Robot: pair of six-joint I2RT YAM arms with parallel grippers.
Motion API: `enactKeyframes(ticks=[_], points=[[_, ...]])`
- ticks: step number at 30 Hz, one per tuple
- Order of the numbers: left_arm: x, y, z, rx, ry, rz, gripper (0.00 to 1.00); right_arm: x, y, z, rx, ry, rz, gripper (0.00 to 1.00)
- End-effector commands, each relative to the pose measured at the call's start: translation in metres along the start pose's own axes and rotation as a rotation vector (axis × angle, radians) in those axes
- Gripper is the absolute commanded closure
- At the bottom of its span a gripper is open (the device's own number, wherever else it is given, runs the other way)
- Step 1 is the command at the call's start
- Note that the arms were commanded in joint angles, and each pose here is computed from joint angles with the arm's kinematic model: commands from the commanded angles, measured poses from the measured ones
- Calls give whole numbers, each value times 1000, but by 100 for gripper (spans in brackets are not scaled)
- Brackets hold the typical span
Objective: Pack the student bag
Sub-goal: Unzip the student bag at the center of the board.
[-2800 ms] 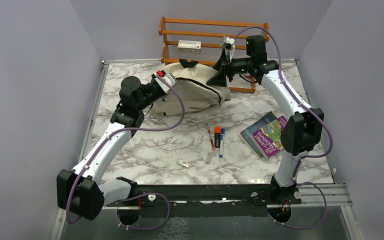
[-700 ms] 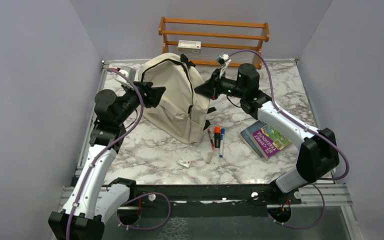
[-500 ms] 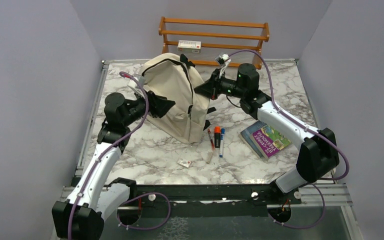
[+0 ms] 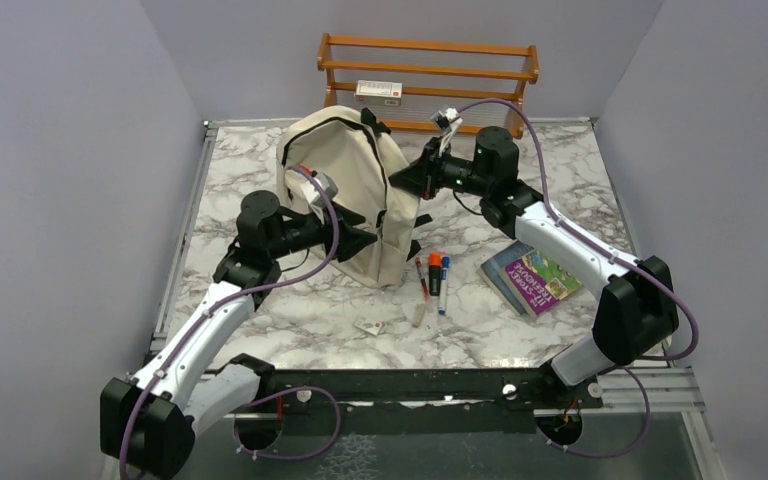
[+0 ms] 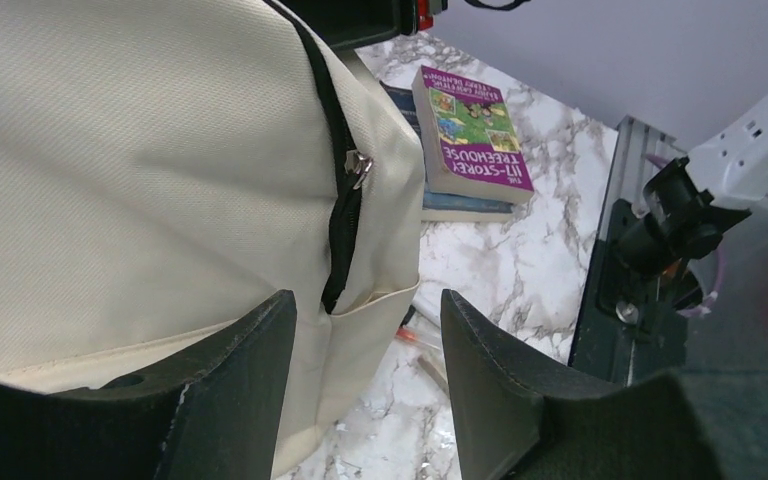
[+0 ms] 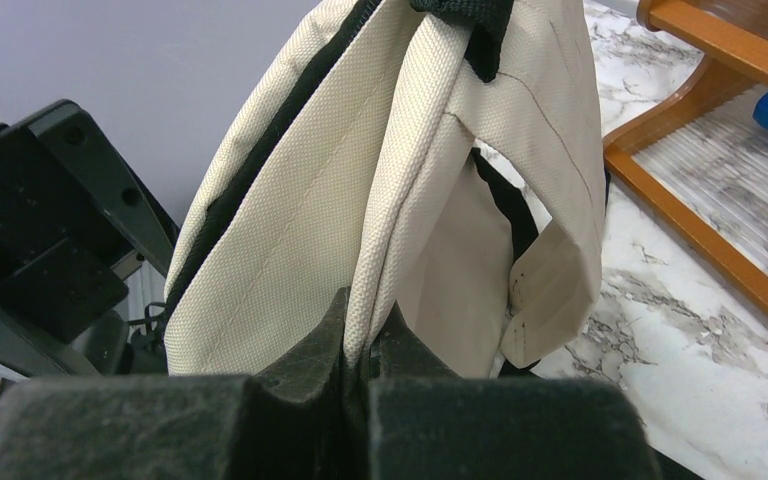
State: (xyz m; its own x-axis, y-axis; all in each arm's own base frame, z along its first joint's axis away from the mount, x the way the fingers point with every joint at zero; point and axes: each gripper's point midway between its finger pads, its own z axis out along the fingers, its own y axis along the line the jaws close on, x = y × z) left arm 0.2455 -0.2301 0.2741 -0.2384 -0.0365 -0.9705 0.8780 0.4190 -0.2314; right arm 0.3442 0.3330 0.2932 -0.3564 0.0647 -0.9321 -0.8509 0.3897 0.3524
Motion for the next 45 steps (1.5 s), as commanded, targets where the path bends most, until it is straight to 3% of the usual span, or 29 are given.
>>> enactKeyframes(ticks=[1,9,22,27,42,45], points=[[5,6,11,3,20,105,44,-6,11,-7,-14,1,-11,100],[4,9,24,0,29,127,45,-5,15,-9,-29,-1,-5,100],[-11,1,39,45,-10,127,57,0,15,-9,-38,9,5,99],[-11,5,40,28,-10,130,64,1,16,-9,-41,13,5,100],[-22,3,31,-3,5,170,100,8,11,-8,-27,26,3,100],[-23,-2,29,13,11,167,100,10,9,-8,-16,31,1,99]])
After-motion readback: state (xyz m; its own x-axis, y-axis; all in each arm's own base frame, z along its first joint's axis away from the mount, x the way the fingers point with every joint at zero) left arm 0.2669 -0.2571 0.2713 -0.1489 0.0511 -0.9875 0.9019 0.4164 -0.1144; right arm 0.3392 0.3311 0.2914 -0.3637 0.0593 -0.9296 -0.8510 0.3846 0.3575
